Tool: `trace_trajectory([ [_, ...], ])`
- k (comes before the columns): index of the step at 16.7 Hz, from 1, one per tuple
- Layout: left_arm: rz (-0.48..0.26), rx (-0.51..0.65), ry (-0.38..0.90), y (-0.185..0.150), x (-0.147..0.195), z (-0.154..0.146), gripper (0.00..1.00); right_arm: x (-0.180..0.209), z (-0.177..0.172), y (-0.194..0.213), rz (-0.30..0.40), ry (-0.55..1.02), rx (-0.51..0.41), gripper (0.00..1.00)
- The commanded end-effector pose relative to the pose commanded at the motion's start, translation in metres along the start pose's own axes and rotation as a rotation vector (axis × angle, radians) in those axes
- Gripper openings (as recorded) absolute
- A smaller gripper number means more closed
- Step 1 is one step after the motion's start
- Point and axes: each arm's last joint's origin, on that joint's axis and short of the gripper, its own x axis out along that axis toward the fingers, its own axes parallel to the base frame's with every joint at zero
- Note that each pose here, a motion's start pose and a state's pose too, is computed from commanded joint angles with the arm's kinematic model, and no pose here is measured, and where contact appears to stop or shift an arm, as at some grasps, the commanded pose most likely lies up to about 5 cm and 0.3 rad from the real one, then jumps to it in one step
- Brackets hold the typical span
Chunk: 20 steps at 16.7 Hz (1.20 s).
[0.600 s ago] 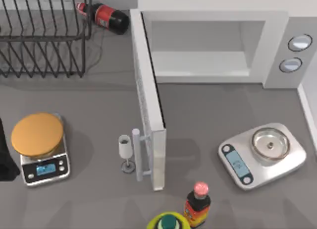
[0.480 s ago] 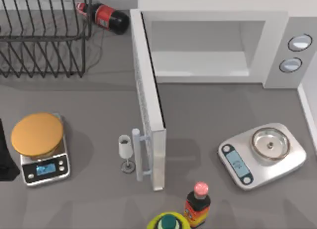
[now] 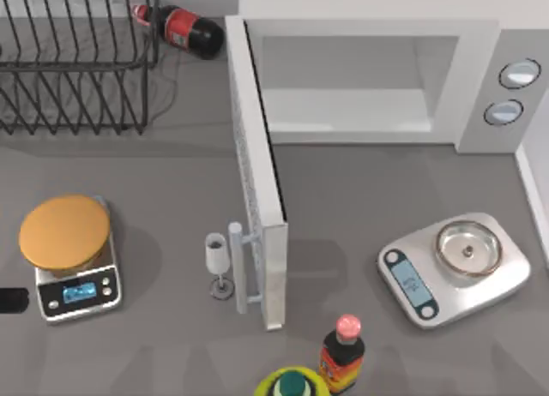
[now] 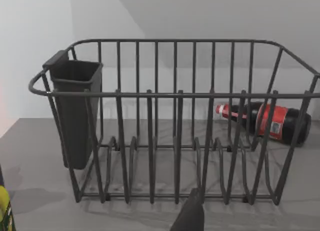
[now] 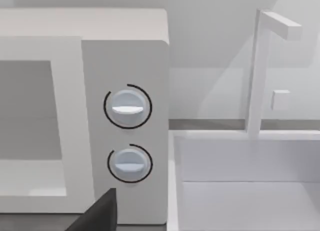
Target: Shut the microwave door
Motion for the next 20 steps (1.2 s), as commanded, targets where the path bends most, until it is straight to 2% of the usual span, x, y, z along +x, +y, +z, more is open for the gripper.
trace_trajectory([
  [4, 0.0, 0.0, 0.0, 0.0, 0.0, 0.0, 0.02, 0.0, 0.0, 0.0, 0.0, 0.0, 0.0, 1.0],
  [5, 0.0, 0.0, 0.0, 0.0, 0.0, 0.0, 0.0, 0.0, 0.0, 0.0, 0.0, 0.0, 0.0, 1.0],
  [15, 0.0, 0.0, 0.0, -0.001, 0.0, 0.0, 0.0, 0.0, 0.0, 0.0, 0.0, 0.0, 0.0, 1.0],
  [20, 0.0, 0.0, 0.0, -0.016, -0.006, -0.001, 0.0, 0.0, 0.0, 0.0, 0.0, 0.0, 0.0, 1.0],
])
